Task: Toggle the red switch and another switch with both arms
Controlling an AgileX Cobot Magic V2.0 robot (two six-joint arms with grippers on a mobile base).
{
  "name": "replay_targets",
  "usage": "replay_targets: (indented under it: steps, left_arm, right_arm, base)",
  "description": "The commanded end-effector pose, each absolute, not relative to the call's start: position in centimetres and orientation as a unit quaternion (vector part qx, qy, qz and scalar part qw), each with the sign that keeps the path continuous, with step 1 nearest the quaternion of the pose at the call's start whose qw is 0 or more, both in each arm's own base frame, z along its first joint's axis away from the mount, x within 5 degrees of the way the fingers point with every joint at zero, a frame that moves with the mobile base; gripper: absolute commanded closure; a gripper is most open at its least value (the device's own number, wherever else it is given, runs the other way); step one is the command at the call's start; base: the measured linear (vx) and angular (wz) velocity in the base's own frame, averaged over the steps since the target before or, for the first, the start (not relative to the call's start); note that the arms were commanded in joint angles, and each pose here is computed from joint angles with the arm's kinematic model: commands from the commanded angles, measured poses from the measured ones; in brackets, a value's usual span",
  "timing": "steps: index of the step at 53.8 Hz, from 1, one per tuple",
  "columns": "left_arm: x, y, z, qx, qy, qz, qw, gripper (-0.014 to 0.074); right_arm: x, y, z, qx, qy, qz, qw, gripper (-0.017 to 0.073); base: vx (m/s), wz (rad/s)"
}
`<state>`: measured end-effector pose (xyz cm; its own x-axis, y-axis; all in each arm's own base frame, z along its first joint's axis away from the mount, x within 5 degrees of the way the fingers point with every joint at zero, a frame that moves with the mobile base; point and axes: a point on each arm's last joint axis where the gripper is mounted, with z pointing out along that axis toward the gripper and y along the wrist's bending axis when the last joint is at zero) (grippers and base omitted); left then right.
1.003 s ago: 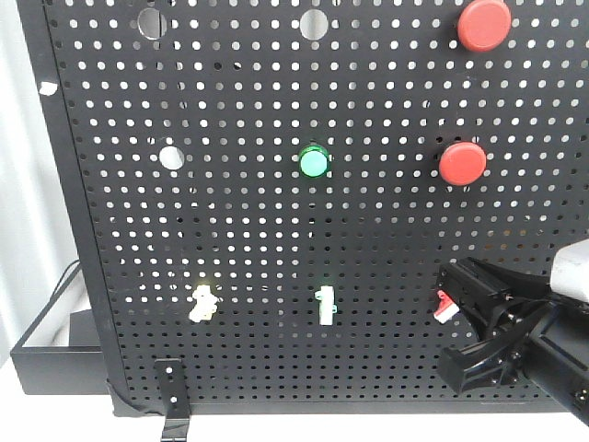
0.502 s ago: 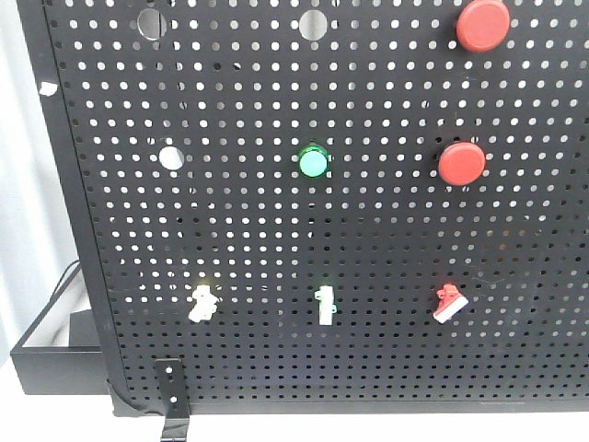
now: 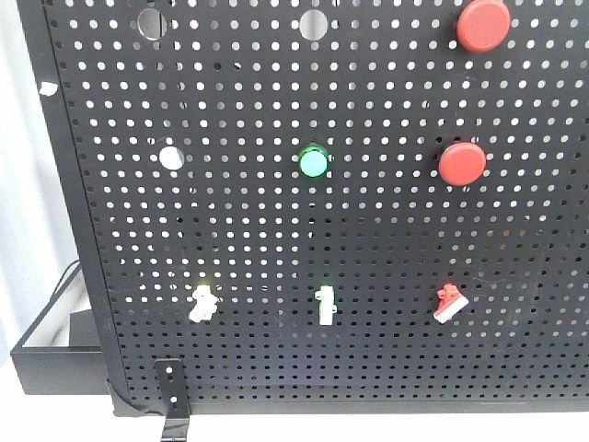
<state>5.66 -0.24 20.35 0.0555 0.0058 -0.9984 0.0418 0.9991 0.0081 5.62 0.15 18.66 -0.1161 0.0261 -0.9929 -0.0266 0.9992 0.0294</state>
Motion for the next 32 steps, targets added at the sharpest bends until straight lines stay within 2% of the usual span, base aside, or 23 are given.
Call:
replay_targets:
  steps: [1,32]
  left_arm:
    - [5.52,-0.24,20.57,0.014,0.657,-0.016,0.754,0.0591]
    - [5.52,-0.24,20.57,0.014,0.657,-0.016,0.754,0.0591]
  right_arm:
    - [5.62,0.13,19.22,-0.001,0.719,0.017,0.694,0.0566]
    - [5.62,0.13,19.22,-0.002,0.719,0.016,0.694,0.0566]
  base:
    - [0.0,0.0]
    - [0.0,0.0]
